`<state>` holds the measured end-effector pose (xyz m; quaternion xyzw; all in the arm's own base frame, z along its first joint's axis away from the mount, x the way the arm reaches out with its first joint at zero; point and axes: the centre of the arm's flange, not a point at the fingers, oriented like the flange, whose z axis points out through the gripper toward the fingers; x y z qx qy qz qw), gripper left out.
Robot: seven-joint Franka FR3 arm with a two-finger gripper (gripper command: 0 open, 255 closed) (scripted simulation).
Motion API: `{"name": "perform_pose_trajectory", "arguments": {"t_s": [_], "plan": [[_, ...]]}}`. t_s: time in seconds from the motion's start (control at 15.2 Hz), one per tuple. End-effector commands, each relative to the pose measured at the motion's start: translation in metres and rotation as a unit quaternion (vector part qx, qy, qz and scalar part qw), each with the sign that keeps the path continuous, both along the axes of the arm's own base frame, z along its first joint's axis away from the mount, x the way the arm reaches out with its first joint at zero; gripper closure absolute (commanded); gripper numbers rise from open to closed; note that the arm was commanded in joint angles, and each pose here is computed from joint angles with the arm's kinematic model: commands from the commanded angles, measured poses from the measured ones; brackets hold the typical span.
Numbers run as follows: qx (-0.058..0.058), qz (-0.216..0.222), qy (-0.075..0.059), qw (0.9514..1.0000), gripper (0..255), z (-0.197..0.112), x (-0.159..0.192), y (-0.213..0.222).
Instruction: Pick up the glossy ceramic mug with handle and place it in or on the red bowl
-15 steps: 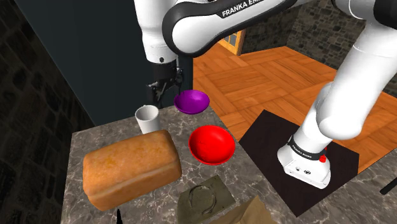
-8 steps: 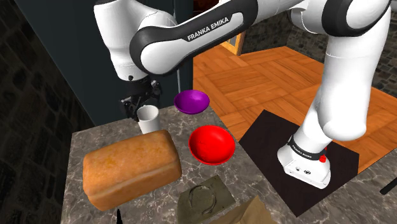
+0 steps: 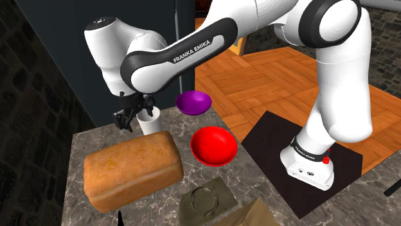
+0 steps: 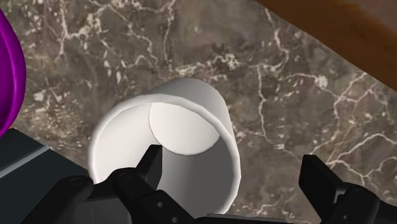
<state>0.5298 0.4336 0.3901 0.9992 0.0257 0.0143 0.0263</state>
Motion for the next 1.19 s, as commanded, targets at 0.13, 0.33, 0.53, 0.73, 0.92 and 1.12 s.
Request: {"name": "perform_pose_trajectory", "arguments": {"t_s": [0.13,0.33,0.53,0.73,0.92,1.12], "plan": [[0.000,0.000,0.000,1.0000,0,-0.0142,-0.0006,-0.0014],[0.000,0.000,0.000,1.0000,0,-0.0142,-0.0006,-0.0014],[0.000,0.000,0.000,1.0000,0,-0.0142,-0.0006,-0.0014],[0.000,0.000,0.000,1.0000,255,-0.0142,-0.0006,-0.0014],[0.000,0.000,0.000,1.0000,255,-0.0142,-0.0006,-0.0014],[0.000,0.000,0.000,1.0000,255,-0.0142,-0.0006,-0.0014]]}}
